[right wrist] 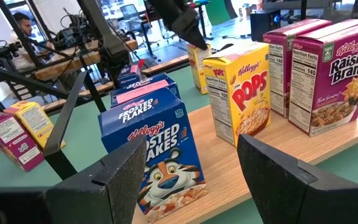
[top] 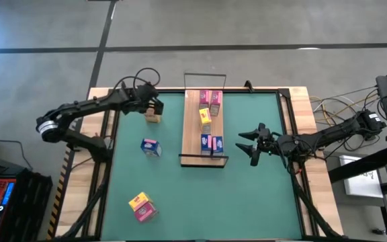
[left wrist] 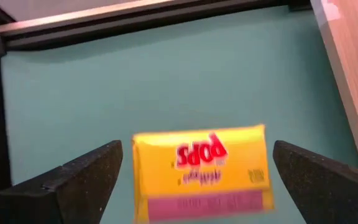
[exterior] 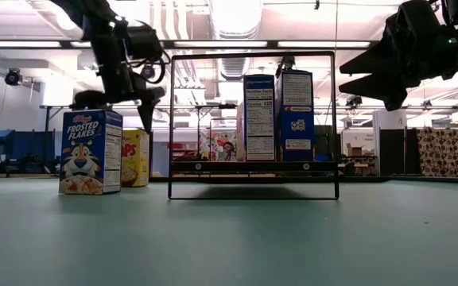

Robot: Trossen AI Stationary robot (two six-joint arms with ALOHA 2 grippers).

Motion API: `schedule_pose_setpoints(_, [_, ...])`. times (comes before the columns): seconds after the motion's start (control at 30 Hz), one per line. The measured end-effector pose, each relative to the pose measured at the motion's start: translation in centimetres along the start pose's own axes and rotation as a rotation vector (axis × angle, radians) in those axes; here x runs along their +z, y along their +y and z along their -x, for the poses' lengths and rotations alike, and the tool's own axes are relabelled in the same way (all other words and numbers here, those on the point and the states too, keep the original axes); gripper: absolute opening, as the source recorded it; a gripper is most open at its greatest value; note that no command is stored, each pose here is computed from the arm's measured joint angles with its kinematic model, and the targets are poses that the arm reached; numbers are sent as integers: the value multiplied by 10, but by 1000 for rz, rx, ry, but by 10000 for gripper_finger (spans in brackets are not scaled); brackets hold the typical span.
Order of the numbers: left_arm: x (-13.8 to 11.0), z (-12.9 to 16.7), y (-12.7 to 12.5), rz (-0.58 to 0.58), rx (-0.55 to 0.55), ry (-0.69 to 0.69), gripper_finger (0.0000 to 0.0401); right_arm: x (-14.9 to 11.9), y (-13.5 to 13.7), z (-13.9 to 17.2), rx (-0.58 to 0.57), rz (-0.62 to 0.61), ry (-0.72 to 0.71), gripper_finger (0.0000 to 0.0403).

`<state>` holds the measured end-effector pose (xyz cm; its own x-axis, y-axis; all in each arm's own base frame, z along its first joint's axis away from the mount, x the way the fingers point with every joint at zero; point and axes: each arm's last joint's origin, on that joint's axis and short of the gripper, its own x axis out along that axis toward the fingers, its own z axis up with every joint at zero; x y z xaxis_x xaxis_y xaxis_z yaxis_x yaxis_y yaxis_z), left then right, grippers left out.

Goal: Stack cereal on shelf
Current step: Put the top yellow cereal box on the shelf

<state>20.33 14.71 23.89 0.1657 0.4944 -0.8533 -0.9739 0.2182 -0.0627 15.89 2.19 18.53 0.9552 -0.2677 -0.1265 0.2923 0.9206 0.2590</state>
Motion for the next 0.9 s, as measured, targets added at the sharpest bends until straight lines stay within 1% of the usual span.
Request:
schedule_pose_setpoints(0.13, [-1,-10,4,0,-23,-11,398,0,0,0,0,0,0,240])
schedule_pose_setpoints(0.27, [-2,-18,5,13,-25,23,387,0,0,0,0,0,0,240])
schedule_pose_setpoints(0.37, [-4,-24,3,15,-21,49,363,0,0,0,0,0,0,240])
schedule_pose_setpoints(0.57, [-5,-35,0,6,-13,85,293,0,0,0,0,0,0,240])
schedule_pose_setpoints(0.67, [-6,-36,-1,-1,-20,94,266,0,0,0,0,0,0,240])
schedule_pose_setpoints(0.77, [-5,-33,-1,1,-32,101,249,0,0,0,0,0,0,240])
schedule_pose_setpoints(0.9, [-1,-25,-6,3,-90,146,245,0,0,0,0,0,1,240])
